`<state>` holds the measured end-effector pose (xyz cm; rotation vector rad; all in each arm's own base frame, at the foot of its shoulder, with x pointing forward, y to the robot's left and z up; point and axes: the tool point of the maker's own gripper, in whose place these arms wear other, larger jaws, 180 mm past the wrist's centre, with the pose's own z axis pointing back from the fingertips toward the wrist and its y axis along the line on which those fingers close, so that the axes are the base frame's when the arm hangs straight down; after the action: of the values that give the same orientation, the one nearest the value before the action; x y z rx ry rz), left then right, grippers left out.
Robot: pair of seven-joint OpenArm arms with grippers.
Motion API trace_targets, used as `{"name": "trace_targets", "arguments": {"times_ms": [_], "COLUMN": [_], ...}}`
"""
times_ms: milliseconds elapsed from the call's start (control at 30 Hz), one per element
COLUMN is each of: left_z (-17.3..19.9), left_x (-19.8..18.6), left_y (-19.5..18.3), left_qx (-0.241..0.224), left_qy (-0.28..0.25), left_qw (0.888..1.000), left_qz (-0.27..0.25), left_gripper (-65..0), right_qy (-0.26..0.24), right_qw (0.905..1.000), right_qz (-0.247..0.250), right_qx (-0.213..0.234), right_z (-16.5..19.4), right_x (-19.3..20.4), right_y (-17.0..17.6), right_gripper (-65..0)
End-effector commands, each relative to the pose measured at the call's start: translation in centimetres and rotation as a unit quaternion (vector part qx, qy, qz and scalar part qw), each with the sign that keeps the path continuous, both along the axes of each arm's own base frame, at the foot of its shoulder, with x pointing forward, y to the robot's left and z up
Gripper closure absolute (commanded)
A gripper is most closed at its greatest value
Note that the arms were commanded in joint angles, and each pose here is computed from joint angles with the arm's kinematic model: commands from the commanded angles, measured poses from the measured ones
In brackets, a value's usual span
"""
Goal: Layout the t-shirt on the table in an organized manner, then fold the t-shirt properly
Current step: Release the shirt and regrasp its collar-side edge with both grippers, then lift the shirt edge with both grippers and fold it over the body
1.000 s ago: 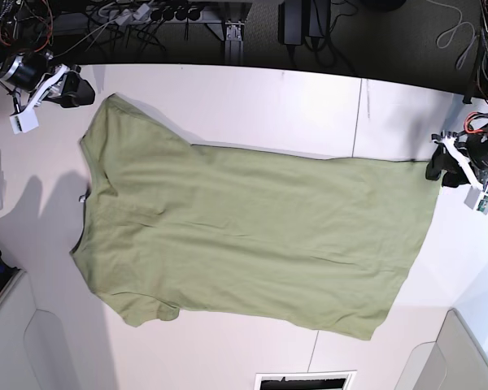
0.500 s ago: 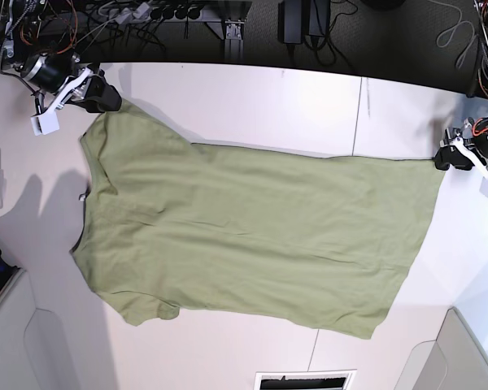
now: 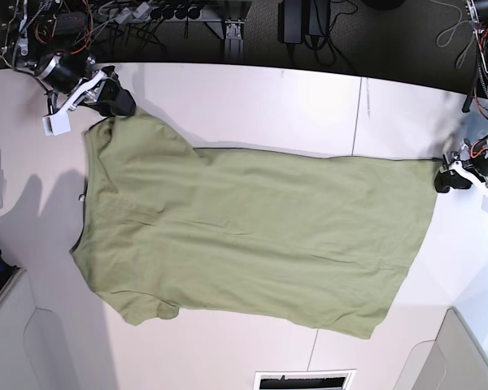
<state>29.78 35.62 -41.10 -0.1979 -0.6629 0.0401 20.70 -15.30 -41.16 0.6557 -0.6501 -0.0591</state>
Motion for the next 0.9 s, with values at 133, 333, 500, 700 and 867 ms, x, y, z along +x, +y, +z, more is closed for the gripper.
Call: {"name": "trace_targets", "arguments": {"times_ms": [133,333,500,700,867], "left_z": [-1.3,-2.5,-2.6,-1.3,0.4], "left_x": [-1.0,-1.8,-1.8,-2.7,-5.2], "left_y": [-1.4,-2.5,-2.5,-3.1,-4.9], "left_qx": [0.012,0.026,0.03,0.025,0.028], "left_qy": [0.04,0.066,0.068,0.064,0.064], "left_qw": [0.998,0.995,0.994,0.991,0.982], "left_qz": [-0.046,-0.076,-0.08,-0.116,-0.177], "left_gripper": [-40.6,-15.2,0.0,0.0,0.0], "right_qy": [-0.027,-0.041,-0.042,-0.029,-0.026], "right_qw": [0.9996,0.9991,0.9991,0.9995,0.9994], "right_qz": [-0.004,-0.008,-0.007,0.001,0.002], "right_qx": [-0.004,-0.002,-0.007,-0.011,-0.022], "right_z": [1.0,1.6,1.5,1.4,2.0], "right_x": [1.5,2.3,2.5,1.9,0.7], "right_y": [-0.2,-0.1,-0.2,-0.6,-2.1], "right_gripper": [-22.5,-2.3,0.0,0.0,0.0]}}
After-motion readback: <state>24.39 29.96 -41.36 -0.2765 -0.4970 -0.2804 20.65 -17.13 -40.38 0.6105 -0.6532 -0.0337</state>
